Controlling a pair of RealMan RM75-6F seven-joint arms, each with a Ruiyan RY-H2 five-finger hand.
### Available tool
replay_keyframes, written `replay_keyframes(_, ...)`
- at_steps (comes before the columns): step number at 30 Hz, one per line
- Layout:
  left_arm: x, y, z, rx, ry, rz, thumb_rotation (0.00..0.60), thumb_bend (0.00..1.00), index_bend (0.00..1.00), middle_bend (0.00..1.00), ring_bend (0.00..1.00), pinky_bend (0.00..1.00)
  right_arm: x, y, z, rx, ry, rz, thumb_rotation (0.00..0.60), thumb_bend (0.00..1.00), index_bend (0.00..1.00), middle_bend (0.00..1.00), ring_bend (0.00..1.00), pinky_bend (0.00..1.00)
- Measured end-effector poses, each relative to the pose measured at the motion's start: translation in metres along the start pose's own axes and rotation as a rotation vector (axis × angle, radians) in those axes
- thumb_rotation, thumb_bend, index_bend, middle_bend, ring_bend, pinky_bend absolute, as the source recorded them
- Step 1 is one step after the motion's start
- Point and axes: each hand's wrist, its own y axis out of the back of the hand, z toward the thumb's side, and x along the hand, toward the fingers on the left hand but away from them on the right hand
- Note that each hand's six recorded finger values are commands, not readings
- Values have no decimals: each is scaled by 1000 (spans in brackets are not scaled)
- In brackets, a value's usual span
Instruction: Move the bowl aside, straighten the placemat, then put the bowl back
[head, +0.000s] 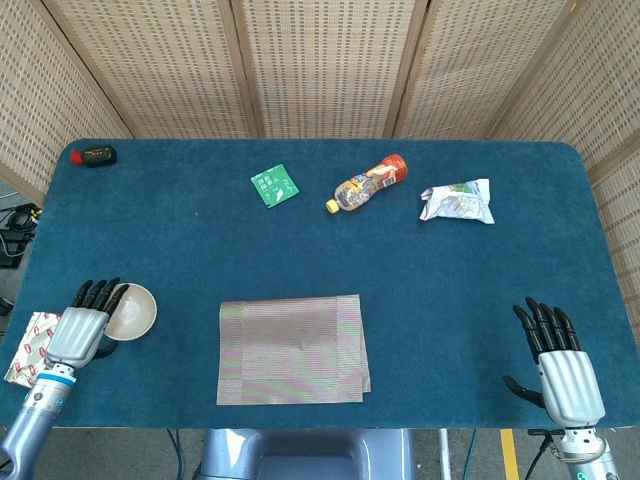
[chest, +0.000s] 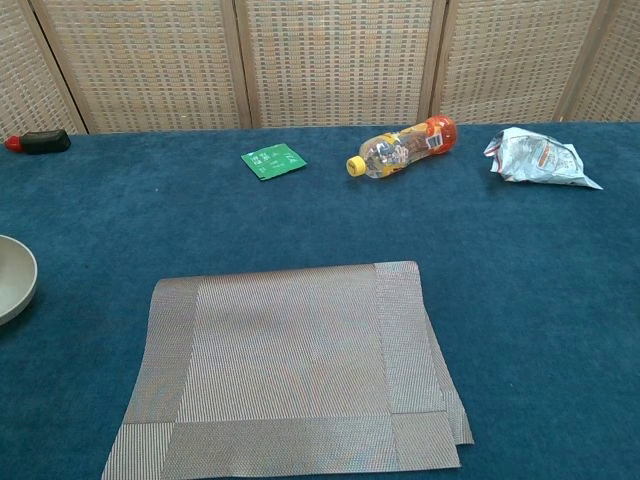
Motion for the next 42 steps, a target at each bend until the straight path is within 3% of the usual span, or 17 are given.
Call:
replay_keyframes(12,-18,40,1,-33,-33,60,600,153,0,0,0,0,1,1,1,-2,4,-4,600,155,0,0,0,0)
replay_keyframes(17,-27,57,29,-53,-110,115,600,154,20,0,0,0,1,1,2,-1,5,-5,600,156,0,0,0,0)
replay_keyframes(20,-33,60,52,-49,-169,121,600,139,90,0,0,0,1,1,1,-3,3,-6,600,155,0,0,0,0)
replay_keyframes(28,-45,46,116,-23,-301,87,600,96,117,0,0,0,1,4,-1,-14,-2,-9,600,155,0,0,0,0)
replay_keyframes(35,-47,25,158,3,-358,49,600,63,25,0,0,0,1,6,-3,-26,-6,-7,600,155,0,0,0,0)
replay_keyframes(42,-49,11,188,29,-401,37,600,62,0,0,0,0,0,6,-3,-30,-7,-6,600,156,0,0,0,0)
